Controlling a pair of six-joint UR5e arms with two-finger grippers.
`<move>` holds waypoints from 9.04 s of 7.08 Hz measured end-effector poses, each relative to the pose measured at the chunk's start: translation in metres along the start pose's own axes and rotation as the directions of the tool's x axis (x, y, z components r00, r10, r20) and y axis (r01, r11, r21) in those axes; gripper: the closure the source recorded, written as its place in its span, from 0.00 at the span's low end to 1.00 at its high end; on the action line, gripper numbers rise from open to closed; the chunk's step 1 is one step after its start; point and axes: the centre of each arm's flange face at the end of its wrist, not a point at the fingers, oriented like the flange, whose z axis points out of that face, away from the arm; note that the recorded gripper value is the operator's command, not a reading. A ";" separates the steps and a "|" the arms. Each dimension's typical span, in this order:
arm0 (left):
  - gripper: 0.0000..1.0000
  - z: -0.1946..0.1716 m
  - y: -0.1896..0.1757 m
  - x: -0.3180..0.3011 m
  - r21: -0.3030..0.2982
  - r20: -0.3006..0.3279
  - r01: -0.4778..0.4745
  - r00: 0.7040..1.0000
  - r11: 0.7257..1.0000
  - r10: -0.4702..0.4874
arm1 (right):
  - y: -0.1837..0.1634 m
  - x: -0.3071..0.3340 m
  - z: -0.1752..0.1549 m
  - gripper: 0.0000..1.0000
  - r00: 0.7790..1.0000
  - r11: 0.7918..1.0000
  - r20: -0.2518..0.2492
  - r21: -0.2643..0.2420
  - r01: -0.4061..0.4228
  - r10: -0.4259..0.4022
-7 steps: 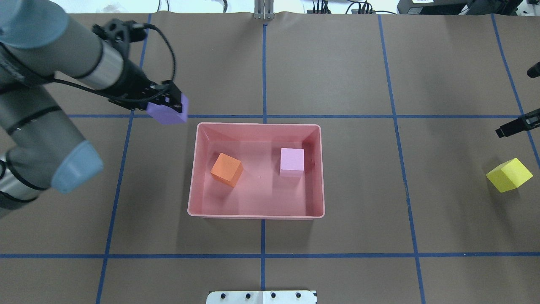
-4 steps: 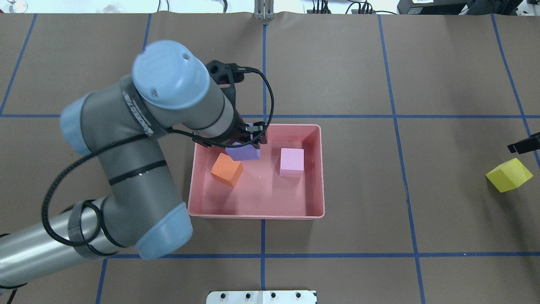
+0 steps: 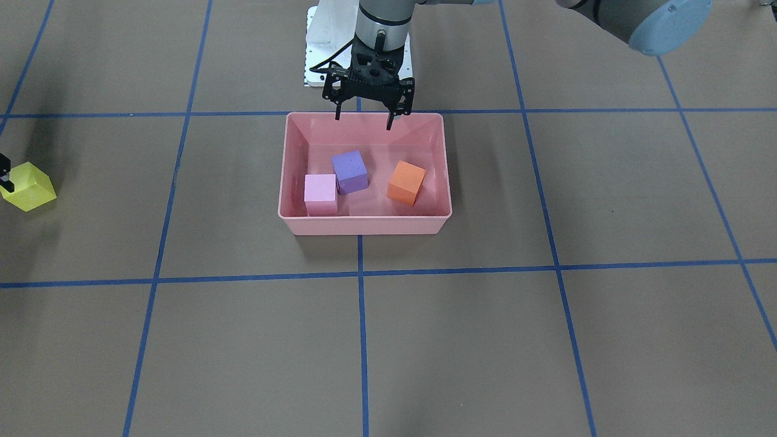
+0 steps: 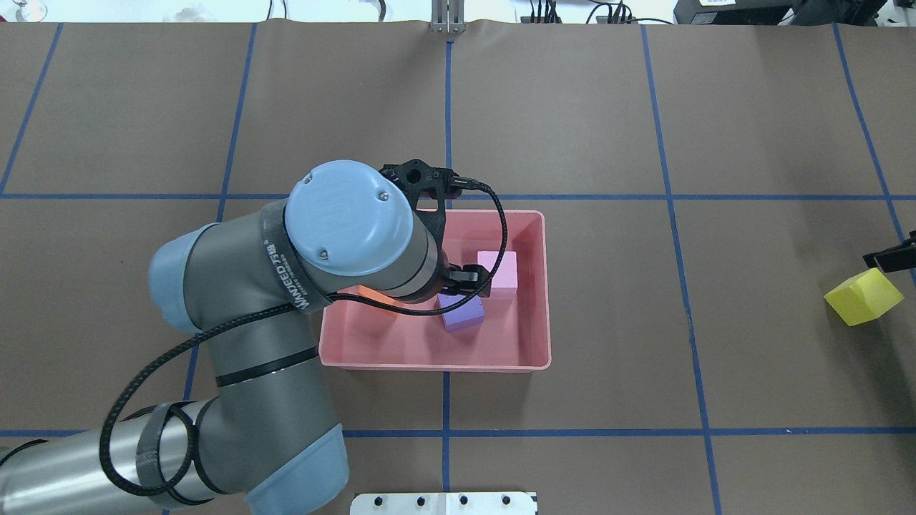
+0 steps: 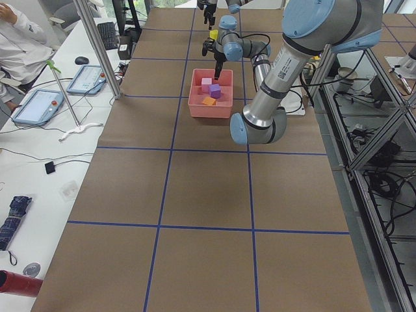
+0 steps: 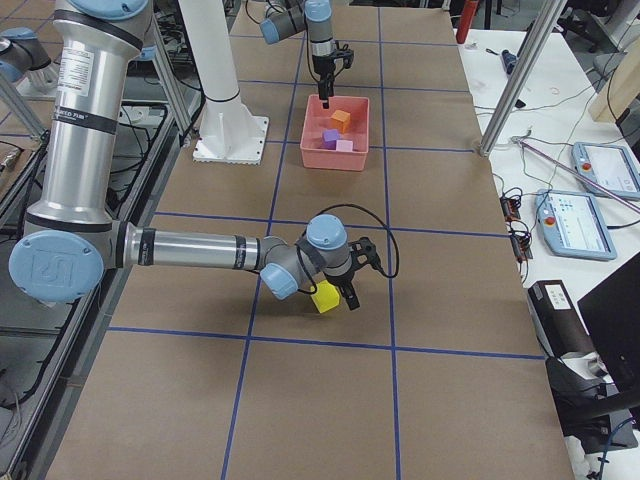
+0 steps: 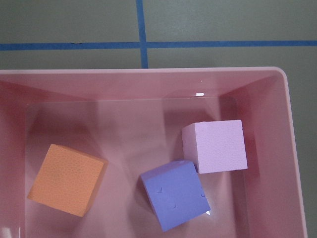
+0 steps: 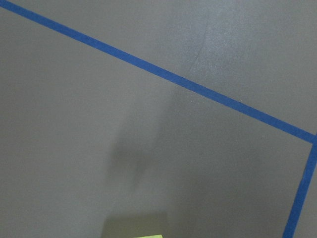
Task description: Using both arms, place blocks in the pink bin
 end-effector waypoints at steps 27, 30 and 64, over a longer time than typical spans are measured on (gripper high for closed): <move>0.00 -0.138 -0.049 -0.697 -0.100 0.150 -0.154 0.974 0.983 0.168 | -0.268 -0.441 -0.103 1.00 0.874 0.878 0.084 -0.042 -0.477 0.479; 0.00 -0.141 -0.047 -0.705 -0.096 0.138 -0.150 0.977 0.984 0.162 | -0.269 -0.575 -0.090 0.01 0.833 0.835 0.063 -0.001 -0.551 0.550; 0.00 -0.181 0.055 -0.753 -0.158 0.171 0.027 0.985 0.987 0.000 | 0.023 0.165 -0.136 0.00 0.952 0.942 -0.090 -0.144 -0.302 0.292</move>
